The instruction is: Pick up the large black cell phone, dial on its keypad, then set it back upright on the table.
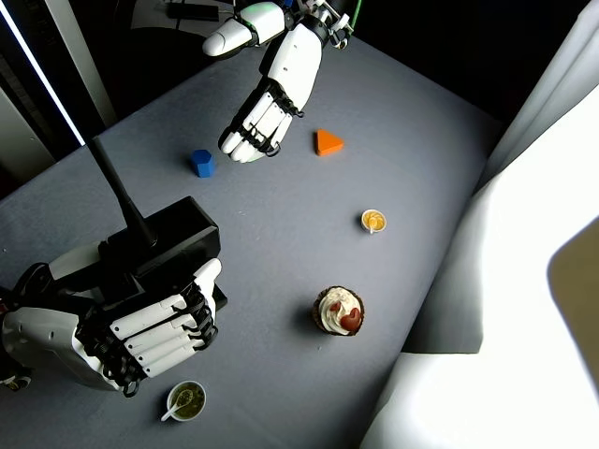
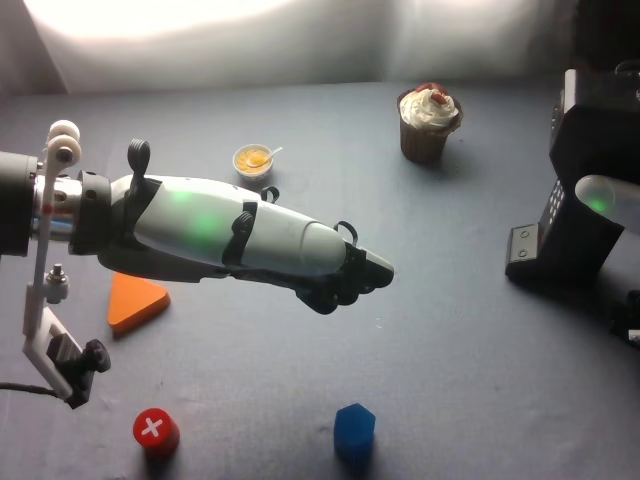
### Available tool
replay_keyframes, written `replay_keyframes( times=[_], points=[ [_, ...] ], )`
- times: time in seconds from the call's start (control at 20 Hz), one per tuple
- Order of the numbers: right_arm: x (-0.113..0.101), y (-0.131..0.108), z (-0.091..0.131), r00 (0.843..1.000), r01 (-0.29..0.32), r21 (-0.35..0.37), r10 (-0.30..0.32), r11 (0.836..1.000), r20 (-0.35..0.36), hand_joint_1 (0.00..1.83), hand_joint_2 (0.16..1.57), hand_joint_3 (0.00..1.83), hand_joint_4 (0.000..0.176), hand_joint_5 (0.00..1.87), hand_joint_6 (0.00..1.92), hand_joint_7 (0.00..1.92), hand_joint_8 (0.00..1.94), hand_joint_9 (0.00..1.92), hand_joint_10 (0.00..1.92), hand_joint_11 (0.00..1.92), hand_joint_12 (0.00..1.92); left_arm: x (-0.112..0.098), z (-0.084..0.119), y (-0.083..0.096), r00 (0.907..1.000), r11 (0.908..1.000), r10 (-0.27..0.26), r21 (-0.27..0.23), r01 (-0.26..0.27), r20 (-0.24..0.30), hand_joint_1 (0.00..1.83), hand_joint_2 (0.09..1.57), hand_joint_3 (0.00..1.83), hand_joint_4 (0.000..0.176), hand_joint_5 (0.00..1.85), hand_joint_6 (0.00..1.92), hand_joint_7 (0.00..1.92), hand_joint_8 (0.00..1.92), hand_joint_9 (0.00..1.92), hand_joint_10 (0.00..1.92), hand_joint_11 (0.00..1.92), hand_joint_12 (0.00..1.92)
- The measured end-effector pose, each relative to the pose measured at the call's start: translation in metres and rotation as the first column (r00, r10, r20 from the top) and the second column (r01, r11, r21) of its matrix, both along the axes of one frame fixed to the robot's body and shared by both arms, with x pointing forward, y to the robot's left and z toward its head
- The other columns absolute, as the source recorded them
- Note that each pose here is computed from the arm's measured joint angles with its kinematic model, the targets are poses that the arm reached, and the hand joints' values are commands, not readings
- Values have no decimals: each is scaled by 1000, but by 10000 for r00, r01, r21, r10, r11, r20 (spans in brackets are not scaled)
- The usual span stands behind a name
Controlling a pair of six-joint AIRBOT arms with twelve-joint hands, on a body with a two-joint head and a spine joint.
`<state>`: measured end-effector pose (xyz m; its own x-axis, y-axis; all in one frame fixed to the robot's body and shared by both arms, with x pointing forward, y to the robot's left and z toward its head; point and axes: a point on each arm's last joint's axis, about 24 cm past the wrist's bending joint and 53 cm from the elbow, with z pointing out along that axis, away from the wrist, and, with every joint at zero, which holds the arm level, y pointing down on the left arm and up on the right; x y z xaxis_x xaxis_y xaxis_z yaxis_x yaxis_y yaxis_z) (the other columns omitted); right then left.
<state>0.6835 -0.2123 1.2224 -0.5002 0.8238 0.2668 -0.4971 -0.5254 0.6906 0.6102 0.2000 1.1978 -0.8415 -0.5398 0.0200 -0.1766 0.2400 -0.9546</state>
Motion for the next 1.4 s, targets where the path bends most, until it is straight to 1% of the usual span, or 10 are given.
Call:
replay_keyframes(
  times=[0.05, 0.1, 0.15, 0.2, 0.25, 0.3, 0.85, 1.05, 1.2, 1.4],
  points=[
    [0, 0, 0, 10000, 0, 0, 0, 10000, 0, 1127, 1204, 0, 0, 804, 1239, 722, 626, 887, 232, 618, 1135, 0, 0, 0, 10000, 10000, 1, -4, -1, -1, 0, 1189, 0, 10, 211, 5, 207, 5, 214, 5, 0, 617],
    [0, 0, 0, 10000, -3, -2, 3, 10000, 1, 1109, 1218, 0, 0, 772, 1282, 787, 99, 852, 115, 540, 1133, 0, 0, 0, 10000, 10000, 1, -4, -1, -1, 0, 1190, 0, 9, 205, 1, 204, 2, 205, 0, 0, 592],
    [0, 0, 0, 10000, -3, -2, 3, 10000, 1, 1109, 1218, 0, 0, 772, 1282, 787, 99, 852, 115, 540, 1133, 0, 0, 0, 10000, 10000, 1, -4, -1, -1, 0, 1190, 0, 9, 205, 1, 204, 2, 205, 0, 0, 592],
    [0, 0, 0, 10000, -3, -2, 3, 10000, 1, 1139, 1176, 0, 0, 665, 572, 761, 35, 818, 74, 485, 1131, 0, 0, 0, 10000, 10000, 1, -4, -1, -1, 0, 1189, 0, 10, 209, 2, 202, 1, 204, 0, 0, 590],
    [0, 0, 0, 10000, -9, -7, 9, 10000, 4, 1130, 1159, 0, 0, 694, 228, 710, 10, 779, 37, 436, 1107, 0, 0, 0, 10000, 10000, 1, -4, -1, -1, 0, 1191, 1, 9, 211, 3, 203, 1, 204, 0, 0, 588],
    [0, 0, 0, 10000, -8, 0, 8, 10000, 5, 1123, 1128, 0, 0, 720, 83, 693, 2, 733, 10, 384, 1080, 0, 0, 0, 10000, 10000, 1, -4, -1, -1, 0, 1187, 0, 10, 198, 1, 196, 1, 198, 0, 0, 564],
    [0, -1, 1, 10000, 9, 12, -9, 10000, 32, 837, 1073, 0, 0, 440, 0, 406, 0, 344, 0, 5, 998, 0, 0, 0, 10000, 10000, 5, -14, -5, -2, 0, 1192, 0, 10, 205, 3, 182, 0, 202, 1, 0, 612],
    [-3, -4, 5, 9997, 53, 130, -56, 9999, 236, 784, 1012, 0, 0, 268, 3, 200, 2, 205, 2, 0, 678, 0, 0, 0, 10000, 10000, 6, -12, -6, -8, 0, 1192, 0, 10, 199, 2, 184, 5, 200, 6, 0, 603],
    [-3, -4, 5, 9997, 41, 121, -44, 9999, 241, 777, 992, 0, 7, 220, 0, 173, 1, 186, 0, 0, 587, 0, 0, 0, 10000, 10000, 6, -12, -6, -8, 0, 1193, 0, 8, 202, 1, 192, 4, 208, 6, 0, 645],
    [-5, -8, 6, 9996, 86, 30, -87, 10000, 273, 517, 981, 0, 78, 1, 0, 0, 0, 0, 0, 0, 7, 0, 0, 0, 10000, 10000, 3, -13, -3, -10, 0, 1192, 0, 9, 192, 2, 187, 0, 198, 3, 0, 633]
  ],
)
